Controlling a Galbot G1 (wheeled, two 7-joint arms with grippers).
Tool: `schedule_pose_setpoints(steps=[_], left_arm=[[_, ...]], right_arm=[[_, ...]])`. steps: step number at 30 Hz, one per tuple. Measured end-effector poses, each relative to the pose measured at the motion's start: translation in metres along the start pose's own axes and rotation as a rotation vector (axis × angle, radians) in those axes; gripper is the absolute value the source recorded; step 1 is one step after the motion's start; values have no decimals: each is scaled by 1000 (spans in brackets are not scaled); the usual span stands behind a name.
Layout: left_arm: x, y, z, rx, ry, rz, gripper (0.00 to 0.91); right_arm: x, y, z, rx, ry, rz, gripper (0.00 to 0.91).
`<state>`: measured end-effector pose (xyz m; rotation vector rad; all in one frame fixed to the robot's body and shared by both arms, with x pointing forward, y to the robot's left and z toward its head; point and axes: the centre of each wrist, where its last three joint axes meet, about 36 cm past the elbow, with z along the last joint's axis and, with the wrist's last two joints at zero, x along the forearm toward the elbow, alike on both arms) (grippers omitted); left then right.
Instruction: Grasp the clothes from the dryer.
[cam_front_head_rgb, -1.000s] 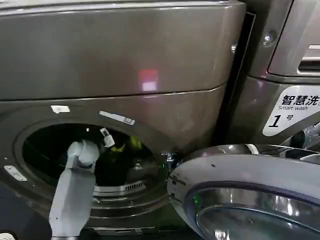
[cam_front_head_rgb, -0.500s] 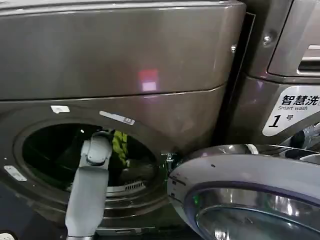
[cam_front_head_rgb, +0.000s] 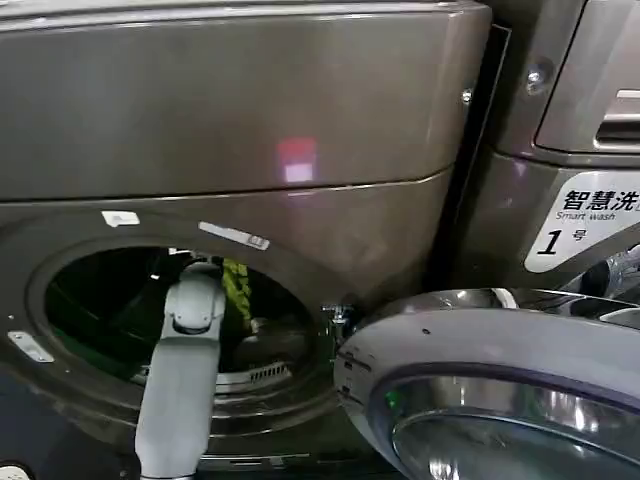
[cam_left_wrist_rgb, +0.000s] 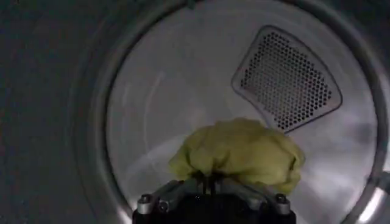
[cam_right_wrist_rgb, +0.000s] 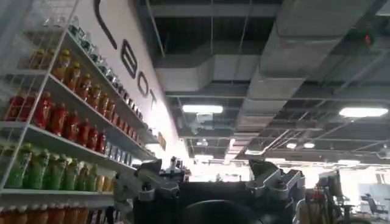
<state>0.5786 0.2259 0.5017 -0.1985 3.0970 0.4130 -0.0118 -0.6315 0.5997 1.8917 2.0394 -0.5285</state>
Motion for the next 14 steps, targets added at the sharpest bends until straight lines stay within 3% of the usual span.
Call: schedule_pose_setpoints(steps=[14], left_arm=[[2,3,3,39,7,-6,0]], right_arm=[[-1,-2,-4,2,8,21,907]])
